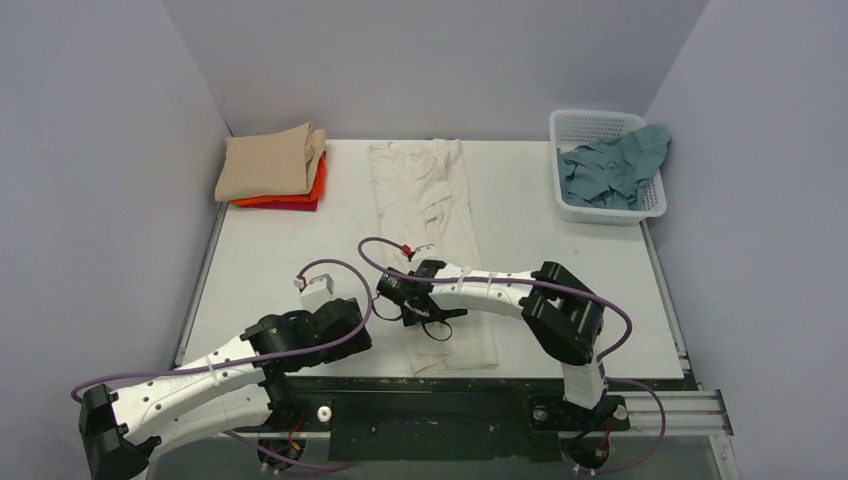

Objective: Fold and stack the t-shirts
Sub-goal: Rotate the tshirt 90 degrees

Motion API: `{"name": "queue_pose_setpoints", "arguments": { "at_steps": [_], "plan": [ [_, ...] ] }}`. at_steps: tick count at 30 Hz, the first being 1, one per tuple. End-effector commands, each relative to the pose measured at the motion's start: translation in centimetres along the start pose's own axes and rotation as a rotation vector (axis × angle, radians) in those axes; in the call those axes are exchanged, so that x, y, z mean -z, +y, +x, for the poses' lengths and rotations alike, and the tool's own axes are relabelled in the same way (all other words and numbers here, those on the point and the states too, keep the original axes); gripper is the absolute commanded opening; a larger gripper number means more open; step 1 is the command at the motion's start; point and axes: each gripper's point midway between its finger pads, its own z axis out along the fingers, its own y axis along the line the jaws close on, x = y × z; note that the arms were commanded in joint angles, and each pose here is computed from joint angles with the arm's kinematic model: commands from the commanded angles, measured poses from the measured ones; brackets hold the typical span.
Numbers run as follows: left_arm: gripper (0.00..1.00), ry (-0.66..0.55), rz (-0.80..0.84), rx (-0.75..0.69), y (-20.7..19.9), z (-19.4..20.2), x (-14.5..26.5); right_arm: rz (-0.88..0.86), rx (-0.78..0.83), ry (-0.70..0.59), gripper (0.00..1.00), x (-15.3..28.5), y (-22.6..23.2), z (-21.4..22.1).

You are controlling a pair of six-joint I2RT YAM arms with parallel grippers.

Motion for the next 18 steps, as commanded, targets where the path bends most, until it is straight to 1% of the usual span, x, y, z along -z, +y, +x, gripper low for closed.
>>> {"name": "queue_pose_setpoints", "arguments": {
  "at_steps": [1,12,18],
  "plan": [
    [0.95,-0.011,0.041,0.008,-1.1,-0.4,0.0,0.08,0.016,0.014,0.88,0.8,-3.4,2.2],
    [0.95,-0.015,0.04,-0.004,-0.8,-0.4,0.1,-0.012,-0.017,0.066,0.88,3.6,-6.1,5.6],
    [0.96,-0.007,0.028,-0.027,-0.8,-0.4,0.1,0.044,-0.003,0.115,0.88,3.2,-9.2,8.4]
  ]
}}
